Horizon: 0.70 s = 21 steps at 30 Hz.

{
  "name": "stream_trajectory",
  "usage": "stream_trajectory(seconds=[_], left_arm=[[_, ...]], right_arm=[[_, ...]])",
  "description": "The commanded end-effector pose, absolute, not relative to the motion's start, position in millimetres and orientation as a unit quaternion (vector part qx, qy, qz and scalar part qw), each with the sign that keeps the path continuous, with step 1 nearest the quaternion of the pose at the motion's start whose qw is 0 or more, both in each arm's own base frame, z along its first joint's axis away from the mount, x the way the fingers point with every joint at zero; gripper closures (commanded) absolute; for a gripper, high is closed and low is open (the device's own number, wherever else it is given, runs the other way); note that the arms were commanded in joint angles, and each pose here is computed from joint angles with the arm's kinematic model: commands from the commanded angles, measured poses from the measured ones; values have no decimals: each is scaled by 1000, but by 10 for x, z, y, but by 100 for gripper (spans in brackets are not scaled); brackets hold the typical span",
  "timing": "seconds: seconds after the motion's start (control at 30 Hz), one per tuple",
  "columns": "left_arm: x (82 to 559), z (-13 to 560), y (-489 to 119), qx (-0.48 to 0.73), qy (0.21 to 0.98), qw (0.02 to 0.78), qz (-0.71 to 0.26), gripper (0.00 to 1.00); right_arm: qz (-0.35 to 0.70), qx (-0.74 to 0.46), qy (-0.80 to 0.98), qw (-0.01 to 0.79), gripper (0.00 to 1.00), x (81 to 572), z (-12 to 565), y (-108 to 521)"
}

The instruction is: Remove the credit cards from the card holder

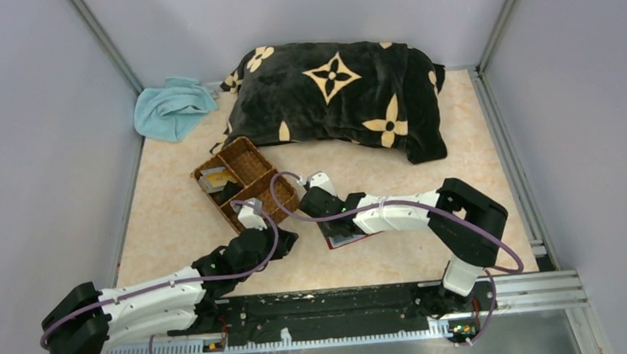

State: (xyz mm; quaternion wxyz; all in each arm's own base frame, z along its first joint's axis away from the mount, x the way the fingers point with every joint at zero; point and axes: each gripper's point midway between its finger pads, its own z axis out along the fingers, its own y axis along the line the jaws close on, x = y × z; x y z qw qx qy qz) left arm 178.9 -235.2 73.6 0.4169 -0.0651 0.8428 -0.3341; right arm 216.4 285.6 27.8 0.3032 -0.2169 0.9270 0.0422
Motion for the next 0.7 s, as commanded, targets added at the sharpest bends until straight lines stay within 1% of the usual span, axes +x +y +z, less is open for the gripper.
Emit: stream_trajectory(seconds=[0.0, 0.03, 0.17, 0.23, 0.43, 0.47, 0.67], left_arm=[[1792, 701, -2326, -72, 843, 417, -333, 79], [1793, 700, -2323, -73, 843, 417, -333, 79], [1790, 696, -2317, -73, 843, 417, -333, 79], [1791, 701, -2317, -73, 842, 417, -334, 79], [1789, 699, -2322, -73, 842, 416, -335, 79], [1789, 698, -2322, -72, 842, 416, -335, 79], [1784, 693, -2338, -71, 843, 414, -337, 79]], right_arm=[[38, -220, 927, 302, 72, 2154, 283, 2907], [39, -219, 927, 303, 75, 2158, 292, 2911], [40, -214, 928, 304, 94, 2156, 304, 2903], [41, -212, 927, 305, 100, 2156, 314, 2906], [49, -209, 927, 309, 100, 2154, 357, 2922], [61, -204, 924, 318, 100, 2162, 463, 2945], [92, -195, 918, 332, 100, 2155, 617, 2998]])
